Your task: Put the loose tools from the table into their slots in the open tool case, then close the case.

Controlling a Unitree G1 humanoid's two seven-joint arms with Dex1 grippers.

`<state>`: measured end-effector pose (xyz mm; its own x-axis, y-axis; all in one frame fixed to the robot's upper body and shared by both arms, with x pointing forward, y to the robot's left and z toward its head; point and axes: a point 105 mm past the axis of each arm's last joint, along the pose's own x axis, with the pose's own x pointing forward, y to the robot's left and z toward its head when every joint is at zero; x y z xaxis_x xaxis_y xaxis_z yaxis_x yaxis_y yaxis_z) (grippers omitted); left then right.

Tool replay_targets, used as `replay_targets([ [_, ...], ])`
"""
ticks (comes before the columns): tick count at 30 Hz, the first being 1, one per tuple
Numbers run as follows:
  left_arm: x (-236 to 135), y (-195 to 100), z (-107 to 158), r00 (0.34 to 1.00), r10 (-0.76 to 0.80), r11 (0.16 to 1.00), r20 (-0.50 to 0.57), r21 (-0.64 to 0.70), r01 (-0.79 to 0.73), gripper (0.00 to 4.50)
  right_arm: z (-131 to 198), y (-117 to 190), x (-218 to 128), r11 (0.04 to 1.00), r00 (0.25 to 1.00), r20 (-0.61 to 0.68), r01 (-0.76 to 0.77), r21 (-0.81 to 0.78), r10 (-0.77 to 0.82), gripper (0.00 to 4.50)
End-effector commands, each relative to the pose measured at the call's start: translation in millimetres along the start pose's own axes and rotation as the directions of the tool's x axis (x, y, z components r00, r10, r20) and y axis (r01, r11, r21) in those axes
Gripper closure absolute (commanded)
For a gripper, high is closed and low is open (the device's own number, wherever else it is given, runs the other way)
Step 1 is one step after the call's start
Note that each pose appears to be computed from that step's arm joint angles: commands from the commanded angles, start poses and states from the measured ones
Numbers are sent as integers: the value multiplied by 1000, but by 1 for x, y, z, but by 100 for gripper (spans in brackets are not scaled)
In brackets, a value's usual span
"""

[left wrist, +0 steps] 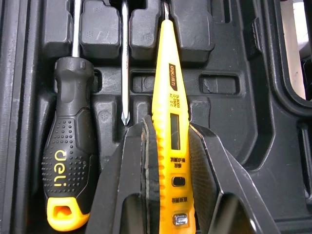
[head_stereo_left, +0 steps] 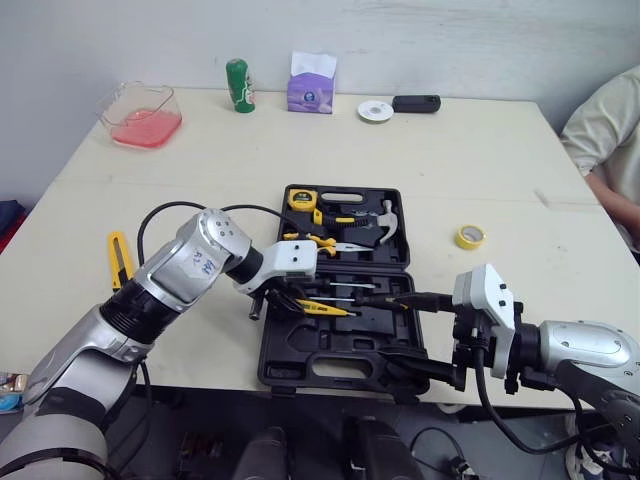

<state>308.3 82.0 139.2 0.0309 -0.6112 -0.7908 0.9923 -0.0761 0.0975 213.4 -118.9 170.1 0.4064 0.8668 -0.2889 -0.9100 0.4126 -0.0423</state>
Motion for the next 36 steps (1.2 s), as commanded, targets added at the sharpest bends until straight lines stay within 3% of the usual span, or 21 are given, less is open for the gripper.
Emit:
replay_targets([
  [1, 2, -1, 3, 1000, 3, 1000, 11, -8, -3, 398, 8, 0, -2, 999, 1000, 29, 13, -39, -12, 0],
  [3, 2, -2, 3, 1000, -1, 1000, 16, -25, 1, 398, 8, 1, -2, 999, 999, 30, 12, -40, -11, 0],
  [4, 1, -4, 3, 1000, -8, 1000, 22, -28, 9, 296, 8, 1, -2, 999, 1000, 30, 12, -40, -11, 0],
  [10, -18, -4, 2, 994, 12, 998, 108, -69, -5, 24, 7, 4, -1, 999, 1000, 24, 0, -37, 1, 0],
  [14, -24, 1, 7, 946, 63, 998, 319, 0, -67, 7, 8, 4, -1, 999, 999, 32, 4, -41, -3, 0],
  [17, -21, 6, 3, 882, 108, 994, 459, -54, -94, 99, 8, 3, 1, 999, 999, 37, 7, -46, -5, 0],
  [24, -10, 3, -2, 845, 109, 977, 524, -212, 6, 430, 8, 4, 3, 999, 999, 31, -13, -50, 15, 0],
  [26, -7, 1, -1, 849, 105, 977, 517, -212, 9, 442, 9, 3, 3, 999, 999, 31, -13, -52, 15, 0],
  [31, 1, -12, -6, 882, 50, 998, 468, 17, -66, 442, 9, 2, 5, 998, 999, 33, -16, -54, 18, 0],
  [36, 4, -16, -6, 884, 25, 995, 468, 72, -66, 442, 8, 2, 5, 998, 999, 31, -17, -55, 19, 0],
])
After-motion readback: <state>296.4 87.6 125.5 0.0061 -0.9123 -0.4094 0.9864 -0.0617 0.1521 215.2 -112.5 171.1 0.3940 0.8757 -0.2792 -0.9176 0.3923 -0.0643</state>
